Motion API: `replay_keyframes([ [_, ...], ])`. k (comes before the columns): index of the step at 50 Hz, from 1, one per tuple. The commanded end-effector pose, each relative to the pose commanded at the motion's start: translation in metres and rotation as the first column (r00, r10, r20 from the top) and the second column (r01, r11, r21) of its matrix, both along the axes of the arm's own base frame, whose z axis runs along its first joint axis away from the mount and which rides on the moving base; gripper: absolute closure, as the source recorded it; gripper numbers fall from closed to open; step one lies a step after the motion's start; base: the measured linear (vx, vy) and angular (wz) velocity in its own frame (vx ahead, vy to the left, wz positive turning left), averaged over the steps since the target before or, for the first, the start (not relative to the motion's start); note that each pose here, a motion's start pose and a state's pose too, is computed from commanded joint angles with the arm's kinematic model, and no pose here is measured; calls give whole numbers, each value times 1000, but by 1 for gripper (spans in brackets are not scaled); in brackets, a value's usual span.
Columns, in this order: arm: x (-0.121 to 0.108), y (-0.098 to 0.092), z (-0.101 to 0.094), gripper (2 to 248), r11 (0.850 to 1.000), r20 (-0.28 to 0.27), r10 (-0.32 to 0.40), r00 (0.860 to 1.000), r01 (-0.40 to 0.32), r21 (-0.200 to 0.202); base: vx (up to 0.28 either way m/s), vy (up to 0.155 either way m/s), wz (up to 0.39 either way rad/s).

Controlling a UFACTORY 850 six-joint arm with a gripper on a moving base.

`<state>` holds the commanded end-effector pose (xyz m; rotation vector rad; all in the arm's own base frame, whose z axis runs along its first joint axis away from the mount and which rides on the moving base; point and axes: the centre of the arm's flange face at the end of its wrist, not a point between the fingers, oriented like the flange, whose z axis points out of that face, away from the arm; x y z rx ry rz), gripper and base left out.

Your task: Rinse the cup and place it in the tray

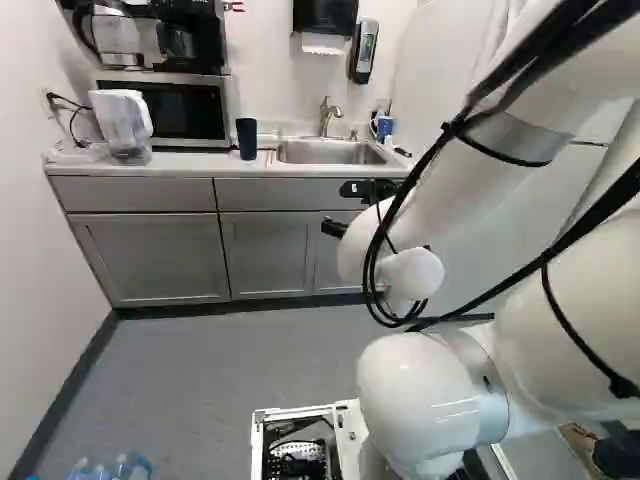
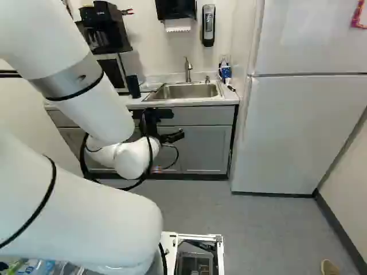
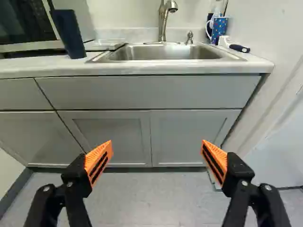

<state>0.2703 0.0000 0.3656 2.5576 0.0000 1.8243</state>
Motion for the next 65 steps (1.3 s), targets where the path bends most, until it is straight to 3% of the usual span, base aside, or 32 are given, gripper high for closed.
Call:
replay_keyframes([
  [33, 37, 0, 38, 3, 1000, 92, 0, 996, 0, 0, 0, 0, 0],
  [65, 69, 0, 69, 3, 1000, 141, 0, 990, 0, 0, 0, 0, 0],
])
